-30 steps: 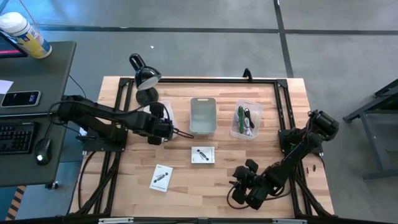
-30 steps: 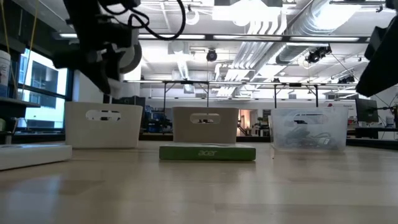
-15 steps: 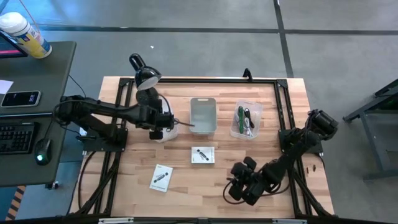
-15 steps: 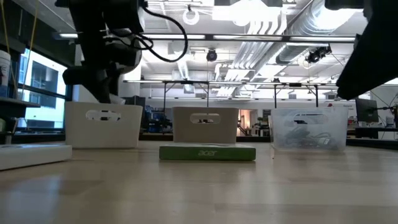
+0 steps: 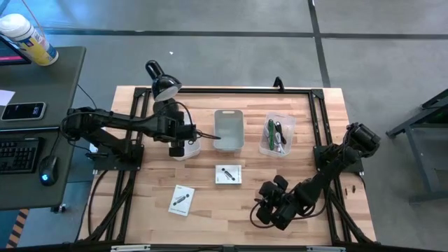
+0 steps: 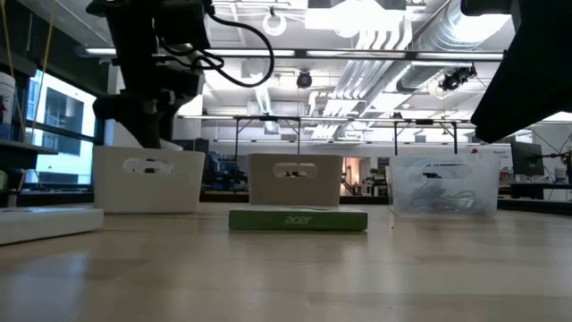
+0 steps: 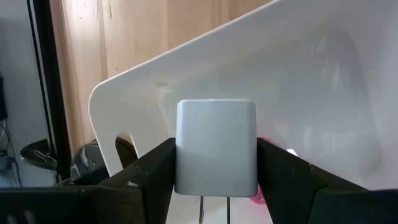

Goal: Pick and place items into bin
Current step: Put the white charger adapter into the white bin, then put the right white card reader box into the gray bin

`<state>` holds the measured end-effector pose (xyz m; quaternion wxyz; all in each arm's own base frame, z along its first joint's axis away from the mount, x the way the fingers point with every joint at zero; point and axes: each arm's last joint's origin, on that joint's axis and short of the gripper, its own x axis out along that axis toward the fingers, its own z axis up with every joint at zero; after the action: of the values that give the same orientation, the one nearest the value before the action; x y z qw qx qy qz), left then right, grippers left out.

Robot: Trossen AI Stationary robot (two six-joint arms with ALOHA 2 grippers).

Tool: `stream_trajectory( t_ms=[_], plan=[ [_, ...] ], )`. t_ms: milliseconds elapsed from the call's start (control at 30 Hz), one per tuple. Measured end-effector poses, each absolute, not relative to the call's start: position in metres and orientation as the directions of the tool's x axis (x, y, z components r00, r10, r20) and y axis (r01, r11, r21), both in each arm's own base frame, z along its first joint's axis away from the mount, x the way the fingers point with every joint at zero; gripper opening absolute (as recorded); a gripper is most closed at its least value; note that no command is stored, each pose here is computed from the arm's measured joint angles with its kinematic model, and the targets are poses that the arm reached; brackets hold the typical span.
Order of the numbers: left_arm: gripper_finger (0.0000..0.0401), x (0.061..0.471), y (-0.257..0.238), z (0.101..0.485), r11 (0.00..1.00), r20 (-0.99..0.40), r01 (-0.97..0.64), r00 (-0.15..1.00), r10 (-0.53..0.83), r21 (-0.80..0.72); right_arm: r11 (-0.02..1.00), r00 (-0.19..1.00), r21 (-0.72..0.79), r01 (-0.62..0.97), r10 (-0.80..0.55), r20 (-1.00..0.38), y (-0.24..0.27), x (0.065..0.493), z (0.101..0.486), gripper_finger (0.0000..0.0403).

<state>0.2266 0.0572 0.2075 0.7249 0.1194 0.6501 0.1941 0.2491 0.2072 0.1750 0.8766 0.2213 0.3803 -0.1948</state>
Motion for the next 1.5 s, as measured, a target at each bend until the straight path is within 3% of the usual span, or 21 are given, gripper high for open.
stream_trajectory(
  t_ms=[300,467,667,833,1033,1233,1500],
  plan=[
    [0.0264,0.227,0.057,0.207,0.903,-0.903,-0.125,0.083,0.421,0.41,0.826,0.635,0.24,0.51,-0.174,-0.753,0.207,0.249,0.175,0.0139],
    [0.0279,0.229,0.055,0.213,0.931,-0.929,-0.121,0.099,0.356,0.344,0.824,0.635,0.241,0.512,-0.174,-0.753,0.207,0.249,0.175,0.0139],
    [0.0259,0.242,0.054,0.241,0.964,-0.943,-0.126,0.211,0.258,0.236,0.828,0.639,0.23,0.511,-0.186,-0.746,0.206,0.25,0.175,0.0139],
    [0.0235,0.266,0.034,0.262,0.99,-0.884,-0.05,0.445,0.139,0.13,0.82,0.636,0.231,0.524,-0.197,-0.746,0.202,0.253,0.175,0.0139],
    [0.0212,0.291,-0.006,0.27,0.985,-0.756,0.052,0.648,0.093,0.166,0.814,0.633,0.226,0.535,-0.208,-0.746,0.197,0.257,0.175,0.0139],
    [0.0193,0.303,-0.034,0.254,0.96,-0.751,0.064,0.637,0.172,0.274,0.805,0.621,0.214,0.553,-0.227,-0.75,0.192,0.26,0.174,0.0139],
    [0.0169,0.33,-0.058,0.212,0.963,-0.764,0.035,0.617,0.19,0.268,0.721,0.574,0.242,0.649,-0.255,-0.778,0.17,0.278,0.165,0.0139]
  ],
)
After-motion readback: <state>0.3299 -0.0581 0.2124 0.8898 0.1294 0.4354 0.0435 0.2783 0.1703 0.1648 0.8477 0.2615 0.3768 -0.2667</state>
